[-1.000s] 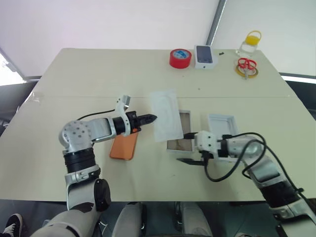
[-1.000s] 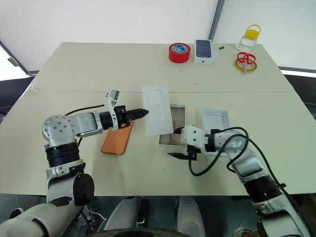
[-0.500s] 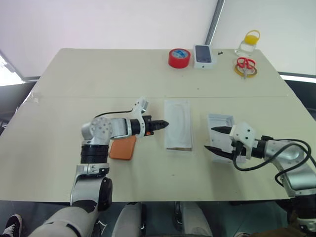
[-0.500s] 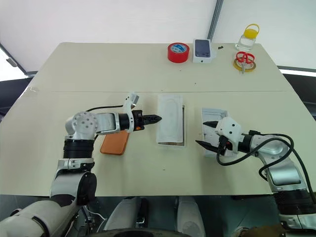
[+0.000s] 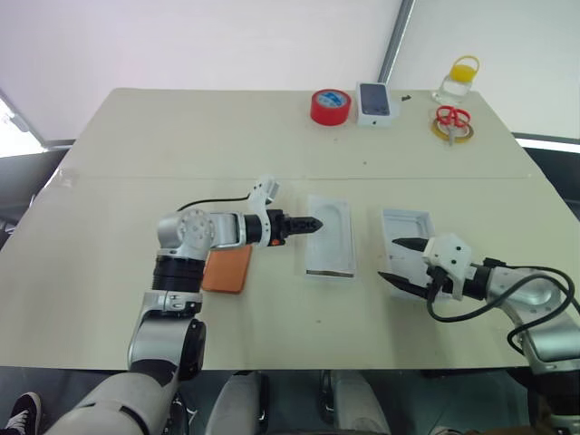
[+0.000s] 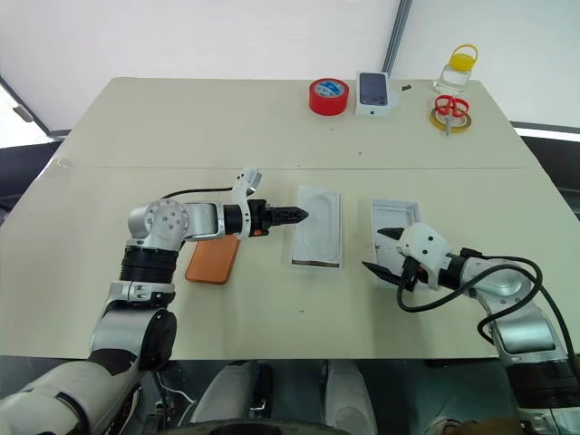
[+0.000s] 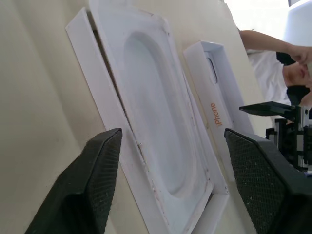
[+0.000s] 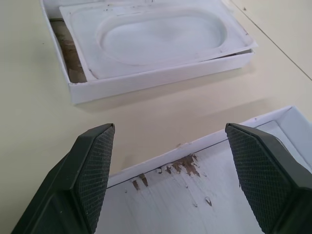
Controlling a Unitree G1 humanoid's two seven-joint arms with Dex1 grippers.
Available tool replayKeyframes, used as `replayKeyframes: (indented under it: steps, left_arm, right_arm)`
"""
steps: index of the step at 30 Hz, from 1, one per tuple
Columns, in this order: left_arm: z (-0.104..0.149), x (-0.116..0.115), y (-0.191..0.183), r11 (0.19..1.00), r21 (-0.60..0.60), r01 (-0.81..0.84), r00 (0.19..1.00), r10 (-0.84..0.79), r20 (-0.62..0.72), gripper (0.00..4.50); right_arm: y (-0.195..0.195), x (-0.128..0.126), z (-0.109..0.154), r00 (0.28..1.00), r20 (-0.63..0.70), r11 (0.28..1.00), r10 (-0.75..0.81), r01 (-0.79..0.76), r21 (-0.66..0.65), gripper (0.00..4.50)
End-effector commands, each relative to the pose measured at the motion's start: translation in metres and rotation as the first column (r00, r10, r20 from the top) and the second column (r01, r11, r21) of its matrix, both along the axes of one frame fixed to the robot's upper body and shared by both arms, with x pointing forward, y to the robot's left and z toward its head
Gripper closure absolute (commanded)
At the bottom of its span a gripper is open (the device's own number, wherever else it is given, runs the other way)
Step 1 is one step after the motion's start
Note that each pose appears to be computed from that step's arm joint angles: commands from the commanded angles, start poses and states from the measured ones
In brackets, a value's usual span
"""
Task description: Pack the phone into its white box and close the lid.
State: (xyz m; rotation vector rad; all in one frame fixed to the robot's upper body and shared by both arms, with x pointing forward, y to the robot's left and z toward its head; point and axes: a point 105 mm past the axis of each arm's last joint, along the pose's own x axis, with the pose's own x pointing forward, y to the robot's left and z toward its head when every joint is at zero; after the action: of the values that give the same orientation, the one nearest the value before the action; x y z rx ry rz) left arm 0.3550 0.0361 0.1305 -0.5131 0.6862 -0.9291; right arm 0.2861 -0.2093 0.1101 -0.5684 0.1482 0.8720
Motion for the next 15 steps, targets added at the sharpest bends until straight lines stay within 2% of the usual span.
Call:
replayKeyframes:
  steps: [1,4,5,7,10,11,12,13,15]
  left_arm:
    - [0.028,-0.003,0.000,0.998,-0.064,0.024,0.996,-0.019,0.082,1.09]
    - [0.037,-0.005,0.005,0.998,-0.067,0.014,0.989,-0.004,0.145,1.09]
    - [0.037,-0.006,0.009,0.999,-0.045,0.008,0.983,0.000,0.184,1.04]
    - [0.042,-0.005,0.018,1.000,-0.014,-0.019,0.953,0.023,0.302,1.02]
    - [0.054,0.000,0.038,0.996,-0.007,-0.088,0.887,0.082,0.455,1.02]
    - [0.052,0.002,0.047,0.993,0.044,-0.114,0.846,0.073,0.529,1.02]
    - [0.047,0.005,0.060,0.976,0.134,-0.174,0.760,0.046,0.648,1.02]
    - [0.042,0.004,0.066,0.958,0.202,-0.201,0.692,-0.007,0.722,1.02]
    - [0.038,0.006,0.084,0.963,0.131,-0.235,0.694,0.072,0.717,1.02]
  right_arm:
    - [0.014,0.006,0.025,0.996,0.086,0.998,0.019,-0.024,0.061,0.69]
    - [0.025,0.014,0.031,0.995,0.095,0.993,0.031,-0.041,0.107,0.69]
    - [0.029,0.018,0.034,0.995,0.095,0.989,0.027,-0.040,0.141,0.95]
    - [0.037,0.025,0.036,0.994,0.108,0.987,0.030,-0.046,0.151,1.56]
    - [0.050,0.036,0.034,0.990,0.137,0.993,0.034,-0.049,0.108,3.02]
    - [0.056,0.040,0.032,0.987,0.158,0.995,0.043,-0.056,0.078,3.56]
    - [0.067,0.045,0.030,0.982,0.180,0.996,0.063,-0.074,0.056,4.13]
    - [0.075,0.048,0.030,0.977,0.197,0.995,0.079,-0.088,0.040,4.49]
    - [0.091,0.055,0.023,0.973,0.199,0.993,0.120,-0.118,-0.021,4.49]
